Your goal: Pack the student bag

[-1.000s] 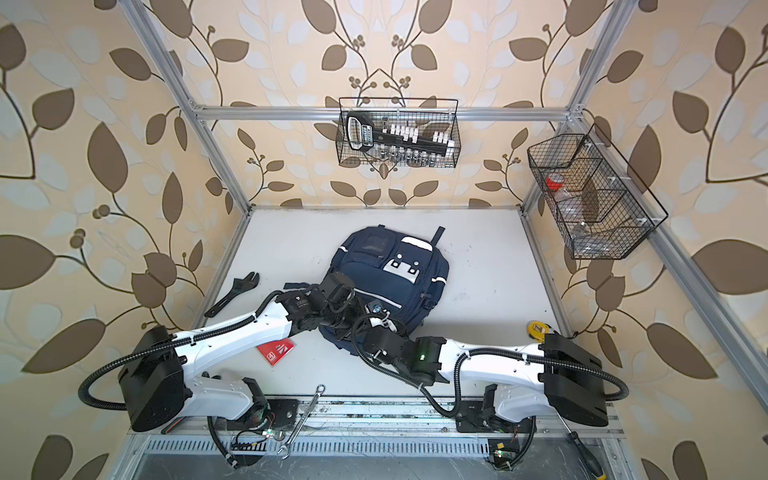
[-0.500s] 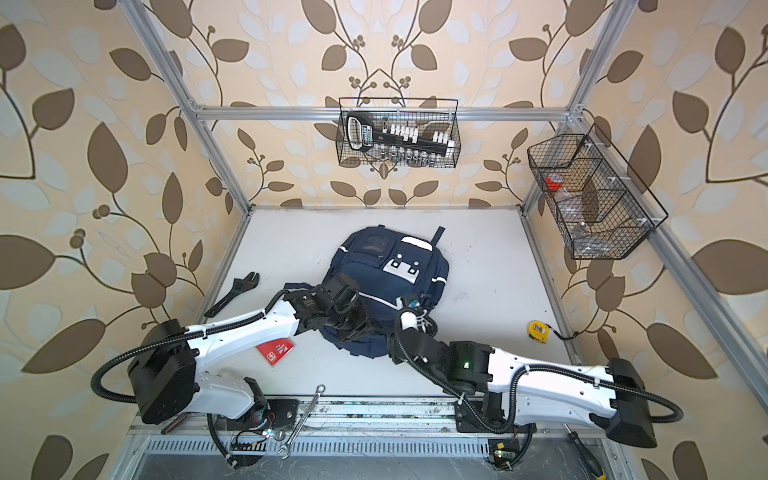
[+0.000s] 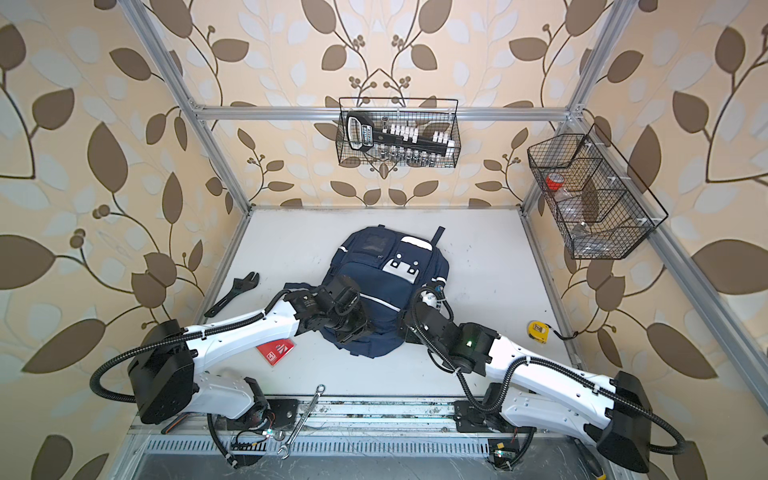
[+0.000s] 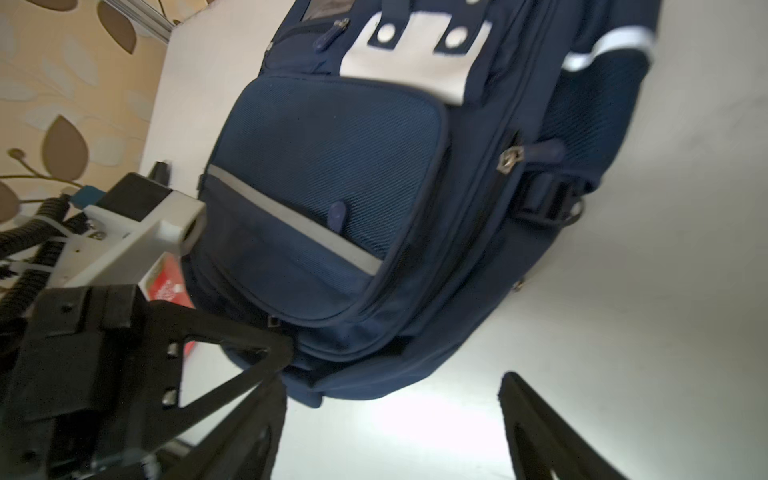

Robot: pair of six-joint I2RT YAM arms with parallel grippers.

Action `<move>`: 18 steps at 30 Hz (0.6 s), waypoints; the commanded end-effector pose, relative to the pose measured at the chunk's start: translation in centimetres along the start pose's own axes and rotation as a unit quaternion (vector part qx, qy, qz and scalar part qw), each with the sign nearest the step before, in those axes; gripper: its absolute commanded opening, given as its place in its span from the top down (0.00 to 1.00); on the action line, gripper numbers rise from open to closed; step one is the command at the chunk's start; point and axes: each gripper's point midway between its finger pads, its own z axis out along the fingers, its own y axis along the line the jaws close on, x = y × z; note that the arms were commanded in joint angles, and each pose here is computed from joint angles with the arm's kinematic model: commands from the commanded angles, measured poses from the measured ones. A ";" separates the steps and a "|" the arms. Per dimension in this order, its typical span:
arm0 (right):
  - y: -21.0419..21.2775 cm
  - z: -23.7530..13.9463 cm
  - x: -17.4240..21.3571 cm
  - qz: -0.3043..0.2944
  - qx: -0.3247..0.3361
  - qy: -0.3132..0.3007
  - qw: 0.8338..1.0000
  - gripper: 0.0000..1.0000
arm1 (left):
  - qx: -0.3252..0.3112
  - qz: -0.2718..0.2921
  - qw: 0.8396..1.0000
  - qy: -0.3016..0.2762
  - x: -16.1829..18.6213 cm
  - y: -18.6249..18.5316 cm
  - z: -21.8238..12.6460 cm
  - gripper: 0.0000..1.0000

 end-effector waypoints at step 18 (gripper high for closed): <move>5.8 5.1 -1.0 0.242 -0.128 0.039 0.961 0.51 | 0.055 0.171 0.981 -0.075 -0.5 -3.2 -7.0 1.00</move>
